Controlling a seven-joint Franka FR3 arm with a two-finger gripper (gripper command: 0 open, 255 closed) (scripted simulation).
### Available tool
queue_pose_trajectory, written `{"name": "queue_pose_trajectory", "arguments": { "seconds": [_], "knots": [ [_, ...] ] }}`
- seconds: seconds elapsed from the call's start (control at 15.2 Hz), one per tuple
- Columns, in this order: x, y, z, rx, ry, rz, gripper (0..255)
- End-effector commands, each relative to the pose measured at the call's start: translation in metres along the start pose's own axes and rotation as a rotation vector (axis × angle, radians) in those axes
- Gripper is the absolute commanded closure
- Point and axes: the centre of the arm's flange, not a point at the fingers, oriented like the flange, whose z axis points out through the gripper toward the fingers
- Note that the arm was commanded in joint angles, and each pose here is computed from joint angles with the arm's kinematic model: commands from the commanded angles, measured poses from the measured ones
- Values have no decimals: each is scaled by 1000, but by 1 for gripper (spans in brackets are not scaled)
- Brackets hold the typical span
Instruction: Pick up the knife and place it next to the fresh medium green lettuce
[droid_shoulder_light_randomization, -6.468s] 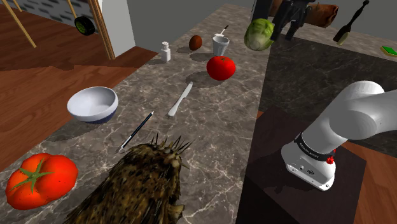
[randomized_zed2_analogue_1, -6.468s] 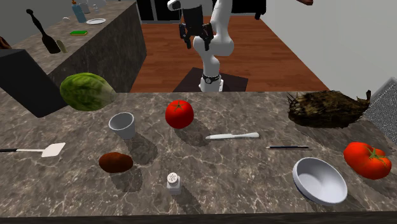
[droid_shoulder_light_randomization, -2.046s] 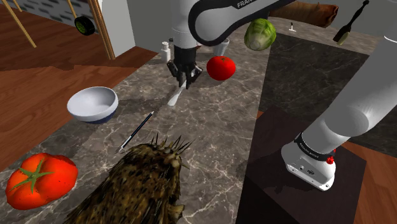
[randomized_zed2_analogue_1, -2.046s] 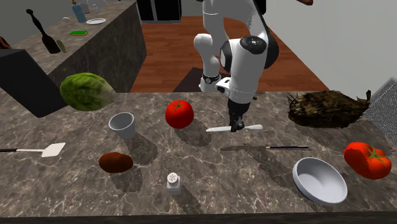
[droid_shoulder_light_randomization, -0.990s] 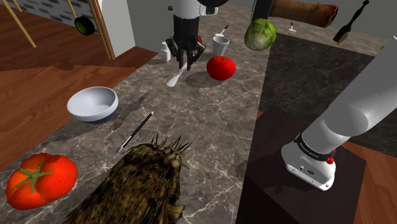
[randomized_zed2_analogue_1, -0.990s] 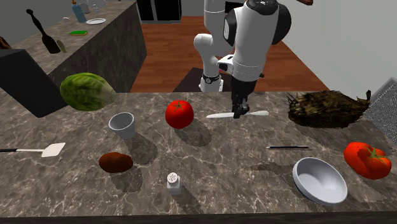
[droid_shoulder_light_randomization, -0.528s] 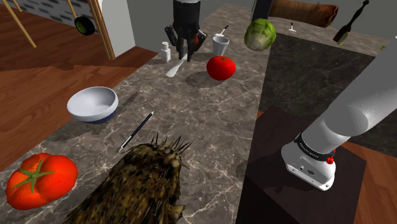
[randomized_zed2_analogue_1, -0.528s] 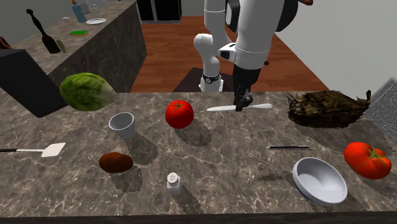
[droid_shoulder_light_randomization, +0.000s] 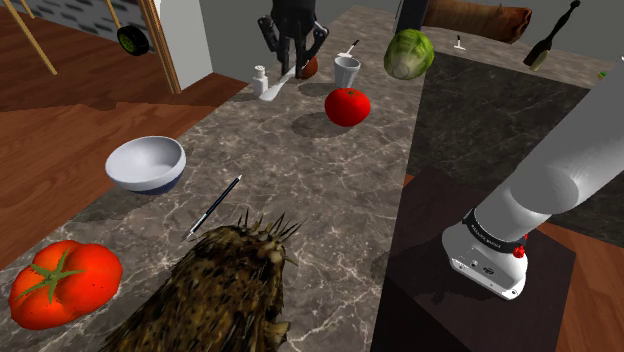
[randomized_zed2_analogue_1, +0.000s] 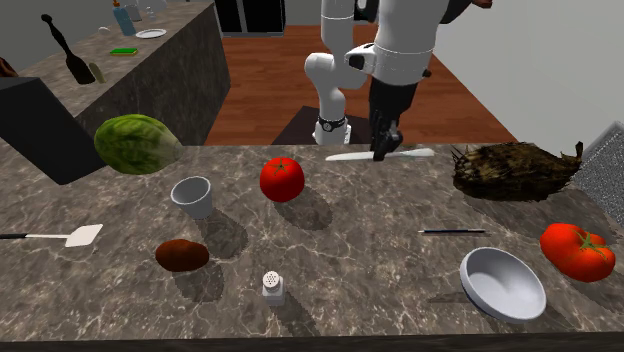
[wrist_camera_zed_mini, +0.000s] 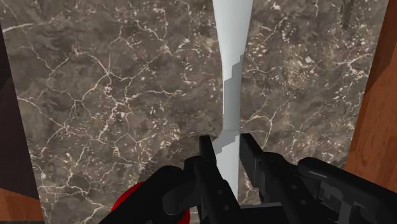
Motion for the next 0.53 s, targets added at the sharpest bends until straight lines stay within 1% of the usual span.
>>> {"name": "queue_pose_trajectory", "arguments": {
  "seconds": [0.0, 0.26, 0.33, 0.46],
  "knots": [
    [-1, 1, -10, -1, 0, 0, 255],
    [-1, 2, -32, 0, 0, 0, 255],
    [-1, 2, -33, -1, 0, 0, 255],
    [21, 16, -33, 0, 0, 0, 255]
  ]
}}
